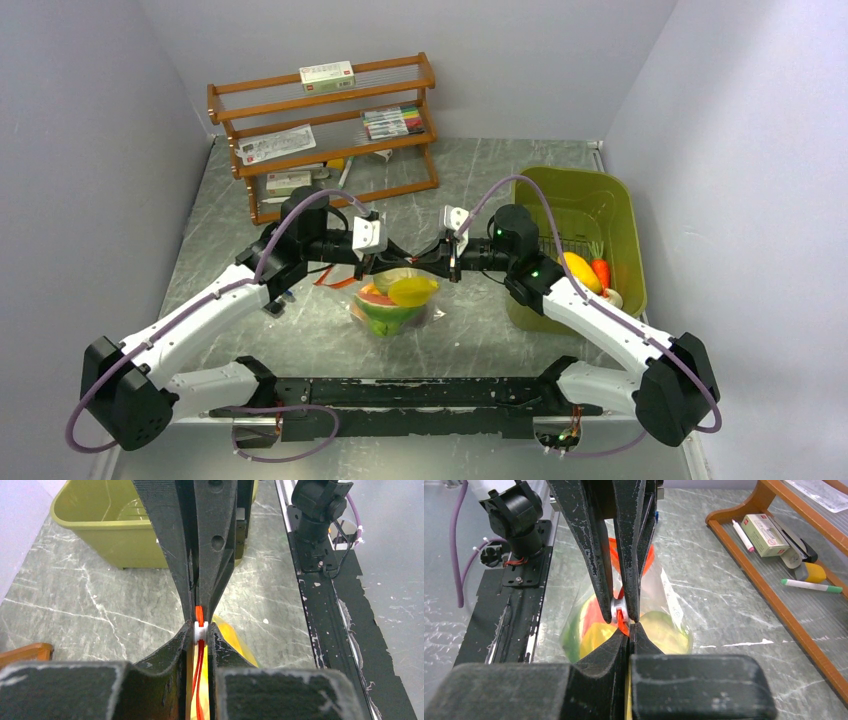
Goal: Place the food in the zip-top bag and seal the zipper
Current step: Zip the zipper food storage bag at the center of the board.
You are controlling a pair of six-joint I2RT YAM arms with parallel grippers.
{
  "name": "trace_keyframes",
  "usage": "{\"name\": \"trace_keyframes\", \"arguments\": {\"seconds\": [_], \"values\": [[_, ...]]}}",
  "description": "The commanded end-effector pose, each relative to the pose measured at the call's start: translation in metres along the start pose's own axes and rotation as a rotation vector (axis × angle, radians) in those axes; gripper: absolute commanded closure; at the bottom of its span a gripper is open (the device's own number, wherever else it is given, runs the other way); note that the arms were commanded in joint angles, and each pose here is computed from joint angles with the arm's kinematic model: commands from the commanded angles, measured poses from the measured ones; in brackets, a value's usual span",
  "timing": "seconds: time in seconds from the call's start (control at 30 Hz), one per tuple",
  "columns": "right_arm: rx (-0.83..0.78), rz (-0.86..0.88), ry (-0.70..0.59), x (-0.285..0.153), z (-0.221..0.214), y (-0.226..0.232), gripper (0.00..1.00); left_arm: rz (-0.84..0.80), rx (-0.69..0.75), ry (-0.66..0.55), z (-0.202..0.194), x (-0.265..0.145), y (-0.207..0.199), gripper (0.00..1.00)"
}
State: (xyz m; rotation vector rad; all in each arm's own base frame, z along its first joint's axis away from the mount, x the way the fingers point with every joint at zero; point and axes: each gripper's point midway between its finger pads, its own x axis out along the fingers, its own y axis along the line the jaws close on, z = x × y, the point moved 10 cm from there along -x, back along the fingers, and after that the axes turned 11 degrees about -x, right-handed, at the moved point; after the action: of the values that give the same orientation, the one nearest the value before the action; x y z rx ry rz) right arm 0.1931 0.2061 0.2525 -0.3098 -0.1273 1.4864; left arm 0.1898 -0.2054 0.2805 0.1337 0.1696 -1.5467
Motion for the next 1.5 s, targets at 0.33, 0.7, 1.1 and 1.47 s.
{"name": "trace_keyframes", "arguments": {"seconds": [0.33, 0.7, 1.1, 1.47], "values": [[-0.096, -0.048, -0.065, -0.009, 0.019, -0.002, 1.0, 0.028, -0.028, 0.057, -0.007, -0.007, -0.006, 0.93], [-0.113, -0.064, -0.089, -0.015, 0.025, 0.002, 1.0, 0.081, -0.031, 0.088, -0.012, -0.01, -0.005, 0.93], [-0.077, -0.026, -0.084, -0.012, 0.017, 0.005, 0.83, 0.038, -0.029, 0.03, -0.006, -0.011, -0.012, 0.93], [-0.072, 0.04, -0.021, -0.001, 0.015, -0.003, 0.81, 0.019, -0.039, 0.029, -0.004, -0.007, -0.008, 0.93]]}}
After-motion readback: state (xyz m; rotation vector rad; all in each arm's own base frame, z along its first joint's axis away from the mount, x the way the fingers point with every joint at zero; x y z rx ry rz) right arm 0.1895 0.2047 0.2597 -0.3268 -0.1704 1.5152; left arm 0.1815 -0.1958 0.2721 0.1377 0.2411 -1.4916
